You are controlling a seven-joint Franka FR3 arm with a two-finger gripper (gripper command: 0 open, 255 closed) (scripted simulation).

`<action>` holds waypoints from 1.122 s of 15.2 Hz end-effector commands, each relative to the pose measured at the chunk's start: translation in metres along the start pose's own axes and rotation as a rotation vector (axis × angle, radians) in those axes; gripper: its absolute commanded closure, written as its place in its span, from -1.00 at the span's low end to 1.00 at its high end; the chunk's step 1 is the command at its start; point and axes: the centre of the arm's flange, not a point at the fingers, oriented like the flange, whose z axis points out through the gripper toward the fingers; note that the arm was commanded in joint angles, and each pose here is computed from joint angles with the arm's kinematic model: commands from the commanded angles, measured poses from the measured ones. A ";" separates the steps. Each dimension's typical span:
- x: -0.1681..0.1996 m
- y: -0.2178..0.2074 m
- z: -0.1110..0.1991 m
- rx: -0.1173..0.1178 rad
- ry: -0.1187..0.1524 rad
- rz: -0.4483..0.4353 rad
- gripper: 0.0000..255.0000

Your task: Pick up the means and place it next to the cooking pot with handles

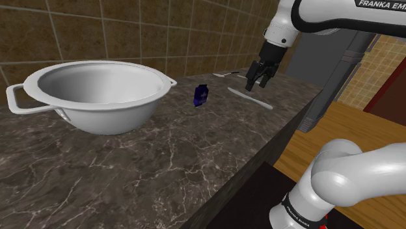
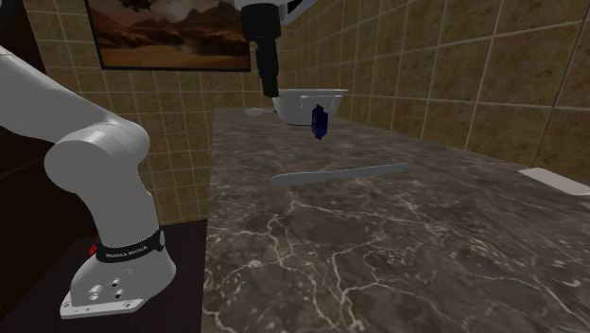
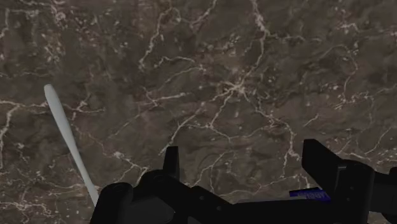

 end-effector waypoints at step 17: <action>0.102 0.179 0.076 0.007 -0.162 -0.109 -1.00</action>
